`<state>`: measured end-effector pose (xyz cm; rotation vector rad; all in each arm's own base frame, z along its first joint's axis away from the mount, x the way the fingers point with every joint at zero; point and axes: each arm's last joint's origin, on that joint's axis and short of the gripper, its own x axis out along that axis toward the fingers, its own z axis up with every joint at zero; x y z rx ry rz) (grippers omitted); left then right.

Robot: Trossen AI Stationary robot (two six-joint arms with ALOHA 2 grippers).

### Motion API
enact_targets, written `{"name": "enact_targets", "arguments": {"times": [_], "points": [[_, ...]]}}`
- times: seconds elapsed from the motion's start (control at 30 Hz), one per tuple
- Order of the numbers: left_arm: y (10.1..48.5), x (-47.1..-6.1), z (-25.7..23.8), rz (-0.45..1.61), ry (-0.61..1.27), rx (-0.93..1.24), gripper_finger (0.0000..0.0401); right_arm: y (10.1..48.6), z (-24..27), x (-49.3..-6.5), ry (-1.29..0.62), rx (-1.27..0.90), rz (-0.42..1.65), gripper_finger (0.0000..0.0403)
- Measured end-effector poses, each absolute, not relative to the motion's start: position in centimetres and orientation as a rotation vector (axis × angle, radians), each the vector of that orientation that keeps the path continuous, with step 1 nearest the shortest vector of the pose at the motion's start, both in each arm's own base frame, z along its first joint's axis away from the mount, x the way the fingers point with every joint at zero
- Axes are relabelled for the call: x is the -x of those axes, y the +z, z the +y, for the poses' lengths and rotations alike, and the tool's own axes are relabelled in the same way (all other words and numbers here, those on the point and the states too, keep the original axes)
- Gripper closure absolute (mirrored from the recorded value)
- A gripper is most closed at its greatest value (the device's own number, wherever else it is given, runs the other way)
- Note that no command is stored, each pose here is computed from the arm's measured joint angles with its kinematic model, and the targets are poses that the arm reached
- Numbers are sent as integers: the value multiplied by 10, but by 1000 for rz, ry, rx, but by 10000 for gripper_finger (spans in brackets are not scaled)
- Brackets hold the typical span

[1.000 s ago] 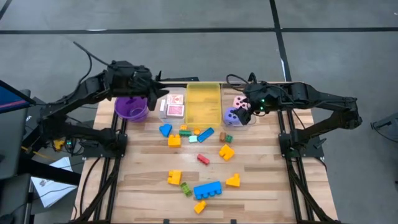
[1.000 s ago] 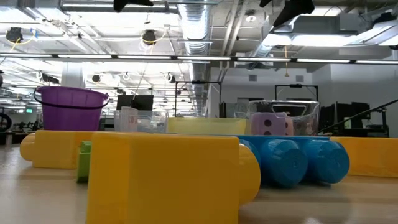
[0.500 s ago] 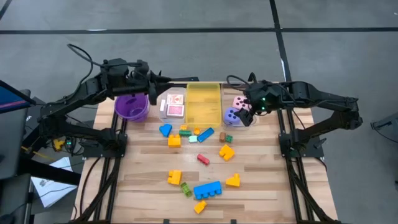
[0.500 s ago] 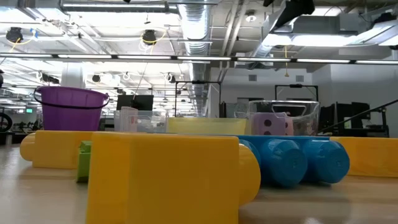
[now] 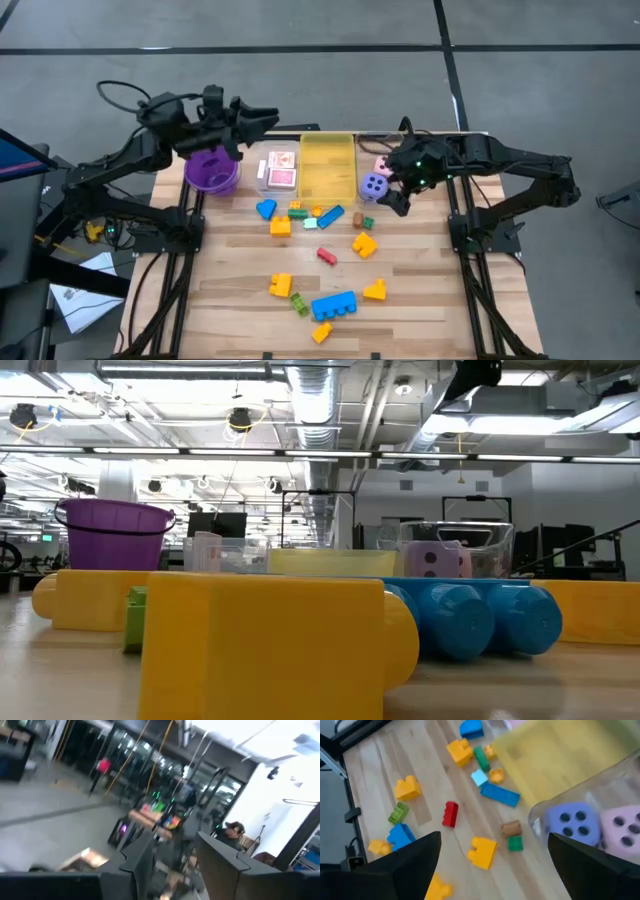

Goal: Pick & Place Toys
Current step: Put the yellow gamepiece into the yellow bin

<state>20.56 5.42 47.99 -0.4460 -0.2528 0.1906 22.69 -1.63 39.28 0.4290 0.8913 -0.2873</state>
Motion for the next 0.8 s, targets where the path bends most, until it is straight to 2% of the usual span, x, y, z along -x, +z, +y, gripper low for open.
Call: {"name": "enact_targets", "arguments": {"times": [0.33,0.57,0.8], "points": [[484,-194,50,-243,173,345,256,384,23,-235,-301,-628,956,48],[478,-176,44,-127,159,322,256,361,77,-251,-343,-781,1078,69],[480,-160,40,-113,163,270,256,329,150,-264,-354,-893,1172,79]]}}
